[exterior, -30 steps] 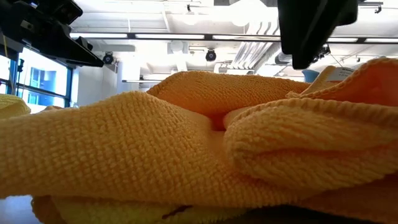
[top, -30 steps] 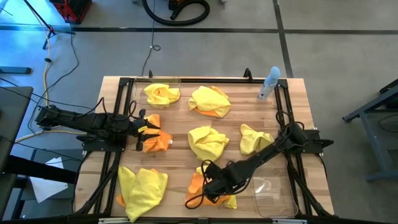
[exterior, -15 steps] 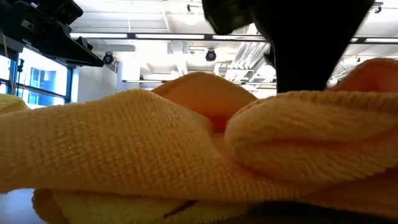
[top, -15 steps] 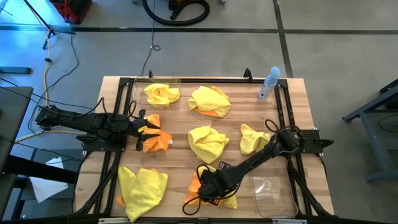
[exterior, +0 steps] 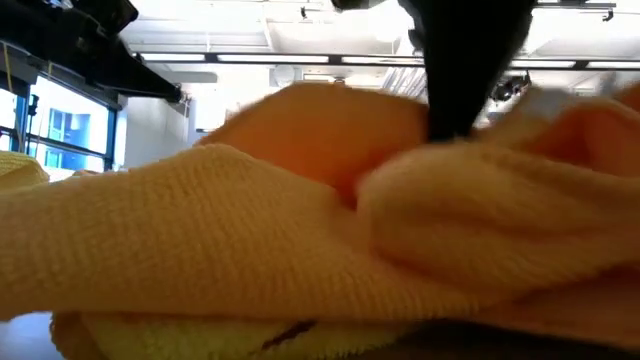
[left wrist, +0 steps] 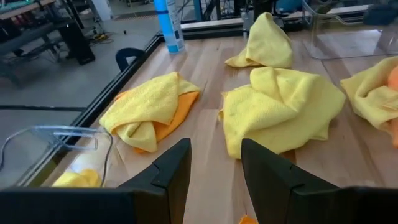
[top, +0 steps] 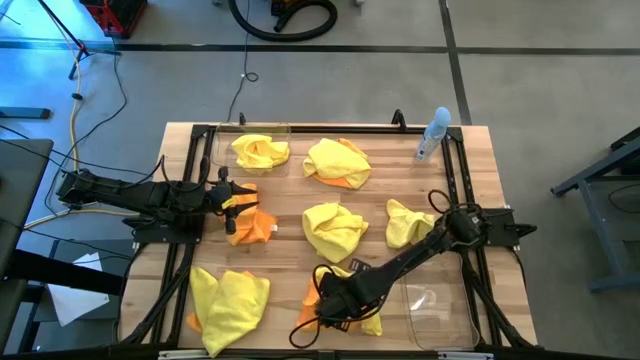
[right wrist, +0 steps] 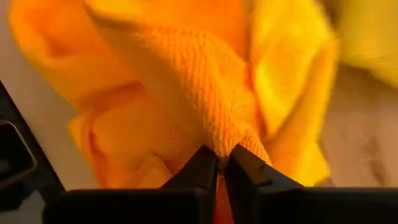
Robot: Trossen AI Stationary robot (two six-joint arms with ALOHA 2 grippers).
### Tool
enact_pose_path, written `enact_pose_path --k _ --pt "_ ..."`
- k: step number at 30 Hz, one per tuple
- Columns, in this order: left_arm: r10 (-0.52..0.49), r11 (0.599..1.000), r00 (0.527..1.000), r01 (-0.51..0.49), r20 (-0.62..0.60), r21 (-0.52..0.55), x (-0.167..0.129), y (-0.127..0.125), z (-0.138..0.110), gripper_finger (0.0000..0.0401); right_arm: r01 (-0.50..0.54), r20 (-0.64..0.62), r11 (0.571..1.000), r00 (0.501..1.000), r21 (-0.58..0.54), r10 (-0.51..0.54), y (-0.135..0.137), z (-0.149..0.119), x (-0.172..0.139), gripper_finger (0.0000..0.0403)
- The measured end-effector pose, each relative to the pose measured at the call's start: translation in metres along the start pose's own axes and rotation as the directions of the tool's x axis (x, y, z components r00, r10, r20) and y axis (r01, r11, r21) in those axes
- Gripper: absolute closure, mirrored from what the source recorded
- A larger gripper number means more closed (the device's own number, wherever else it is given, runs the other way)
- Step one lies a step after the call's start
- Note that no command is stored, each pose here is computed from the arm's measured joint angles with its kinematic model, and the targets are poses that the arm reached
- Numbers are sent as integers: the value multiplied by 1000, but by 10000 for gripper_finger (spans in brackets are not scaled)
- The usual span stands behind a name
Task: Sort microfiber towel by color & place in baskets
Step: Put the orange towel into the bottom transparent bin
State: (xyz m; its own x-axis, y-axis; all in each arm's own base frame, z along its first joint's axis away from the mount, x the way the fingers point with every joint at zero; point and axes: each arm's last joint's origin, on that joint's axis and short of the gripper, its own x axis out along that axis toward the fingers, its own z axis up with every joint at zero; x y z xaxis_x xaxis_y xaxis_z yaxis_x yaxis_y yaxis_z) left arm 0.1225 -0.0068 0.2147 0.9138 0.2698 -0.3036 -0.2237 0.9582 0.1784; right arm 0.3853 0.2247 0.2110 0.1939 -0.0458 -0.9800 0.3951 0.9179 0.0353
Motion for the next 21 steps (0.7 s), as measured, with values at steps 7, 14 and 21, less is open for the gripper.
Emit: enact_pose_path --k 7,14,21 --pt "-1 1000 1000 1 -3 -15 0 0 0 272 66 110 994 991 81 -75 -3 7 -71 396" --pt "-18 1000 1000 18 -10 -13 0 -1 -1 272 62 192 967 975 247 -111 -20 -10 -127 401" --pt "-19 1000 1000 18 -25 -9 1 -1 -2 272 -19 241 910 966 415 -90 -35 -31 -154 402"
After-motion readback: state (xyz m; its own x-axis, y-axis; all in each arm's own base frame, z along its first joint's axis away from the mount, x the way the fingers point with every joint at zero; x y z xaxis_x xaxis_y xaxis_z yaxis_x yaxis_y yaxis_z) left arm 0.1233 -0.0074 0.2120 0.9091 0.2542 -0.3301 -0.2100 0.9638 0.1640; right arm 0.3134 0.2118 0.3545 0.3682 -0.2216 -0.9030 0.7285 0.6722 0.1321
